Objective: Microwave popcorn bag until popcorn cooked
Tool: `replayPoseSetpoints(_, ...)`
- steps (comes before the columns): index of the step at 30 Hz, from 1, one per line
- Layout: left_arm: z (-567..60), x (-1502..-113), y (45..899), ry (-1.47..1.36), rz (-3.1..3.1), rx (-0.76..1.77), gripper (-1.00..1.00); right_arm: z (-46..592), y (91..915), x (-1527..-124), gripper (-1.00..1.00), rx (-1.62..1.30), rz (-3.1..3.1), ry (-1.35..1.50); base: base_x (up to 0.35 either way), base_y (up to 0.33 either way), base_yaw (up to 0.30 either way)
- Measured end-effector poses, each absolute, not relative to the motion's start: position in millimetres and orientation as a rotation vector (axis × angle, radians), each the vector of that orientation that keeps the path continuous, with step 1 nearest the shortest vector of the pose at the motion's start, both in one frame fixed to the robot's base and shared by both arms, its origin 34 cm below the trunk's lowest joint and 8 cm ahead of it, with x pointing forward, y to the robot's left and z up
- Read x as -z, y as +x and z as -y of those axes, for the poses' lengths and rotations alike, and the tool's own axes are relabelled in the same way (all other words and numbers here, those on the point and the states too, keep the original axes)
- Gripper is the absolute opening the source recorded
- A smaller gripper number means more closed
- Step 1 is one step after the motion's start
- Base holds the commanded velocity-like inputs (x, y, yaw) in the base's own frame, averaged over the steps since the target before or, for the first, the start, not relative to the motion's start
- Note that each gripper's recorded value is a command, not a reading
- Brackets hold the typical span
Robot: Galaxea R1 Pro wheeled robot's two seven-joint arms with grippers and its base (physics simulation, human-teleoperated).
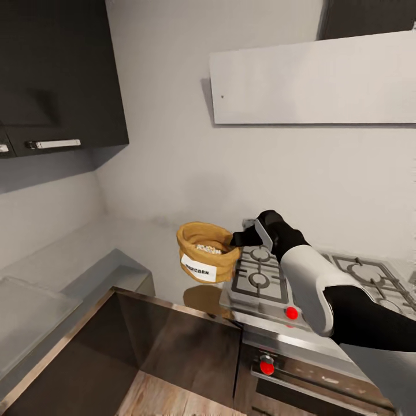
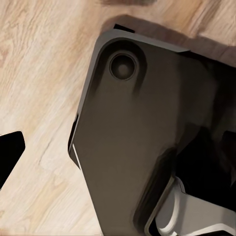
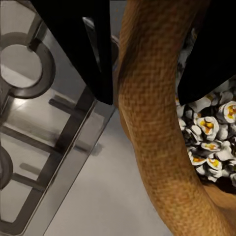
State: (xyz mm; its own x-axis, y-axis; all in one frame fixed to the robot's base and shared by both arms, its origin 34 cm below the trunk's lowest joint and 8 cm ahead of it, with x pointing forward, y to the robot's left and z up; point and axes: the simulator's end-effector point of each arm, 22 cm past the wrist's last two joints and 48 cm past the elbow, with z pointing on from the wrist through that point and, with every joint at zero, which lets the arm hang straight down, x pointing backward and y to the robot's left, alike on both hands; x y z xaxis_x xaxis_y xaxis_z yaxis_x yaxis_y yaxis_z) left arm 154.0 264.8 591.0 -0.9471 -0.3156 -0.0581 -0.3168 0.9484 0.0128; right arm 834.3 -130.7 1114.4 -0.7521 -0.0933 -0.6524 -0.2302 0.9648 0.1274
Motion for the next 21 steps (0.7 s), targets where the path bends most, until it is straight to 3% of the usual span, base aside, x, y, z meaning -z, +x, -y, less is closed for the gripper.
replayPoseSetpoints(11, -265.0, -590.9, 152.6, -0.494, -3.049, -0.037, 1.0, 136.0, 834.9, -1113.9, -1.0, -0.256, -2.423, -0.22, -0.344, 0.0, 0.0)
replayPoseSetpoints(21, -265.0, -590.9, 152.4, -0.494, -3.05, -0.037, 1.0, 185.0, 840.1, -1112.5, -1.0, -0.207, -2.431, -0.152, -0.345, 0.0, 0.0)
